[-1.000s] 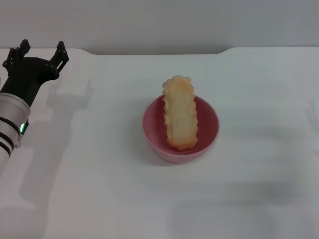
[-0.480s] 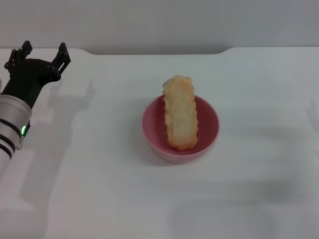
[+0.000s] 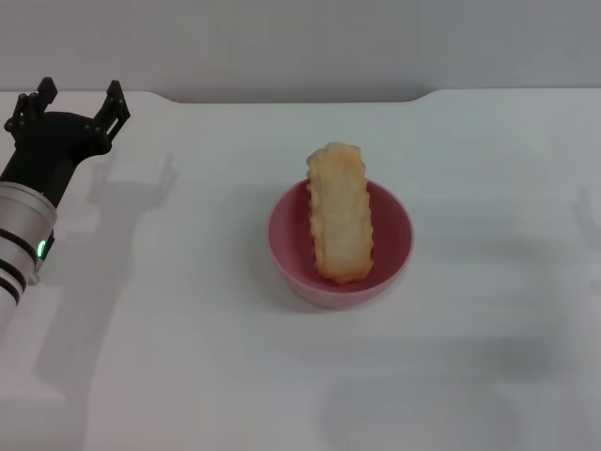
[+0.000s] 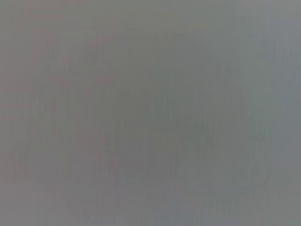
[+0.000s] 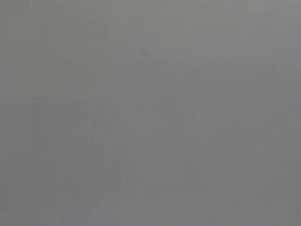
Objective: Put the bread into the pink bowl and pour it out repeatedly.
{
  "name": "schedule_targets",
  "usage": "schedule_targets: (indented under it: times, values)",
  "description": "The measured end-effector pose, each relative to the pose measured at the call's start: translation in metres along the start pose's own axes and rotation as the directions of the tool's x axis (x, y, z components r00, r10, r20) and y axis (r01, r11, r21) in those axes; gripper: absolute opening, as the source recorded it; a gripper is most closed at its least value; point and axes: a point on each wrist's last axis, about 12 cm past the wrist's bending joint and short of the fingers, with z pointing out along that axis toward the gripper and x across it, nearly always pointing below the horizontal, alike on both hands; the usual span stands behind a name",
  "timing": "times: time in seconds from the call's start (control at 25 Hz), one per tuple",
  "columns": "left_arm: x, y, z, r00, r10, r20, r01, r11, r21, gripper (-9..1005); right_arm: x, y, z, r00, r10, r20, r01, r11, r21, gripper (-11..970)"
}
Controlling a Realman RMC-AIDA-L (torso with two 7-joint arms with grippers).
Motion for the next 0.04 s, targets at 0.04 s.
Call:
schedule_targets:
  times: [0.04]
  values:
    - [0.0, 0.0, 0.0, 1.0, 0.0, 0.0, 0.0, 1.0, 0.0, 849, 0.0004, -0.0002, -0.0002, 1.0, -0.002, -0.002, 0.002, 1.0, 0.0, 798]
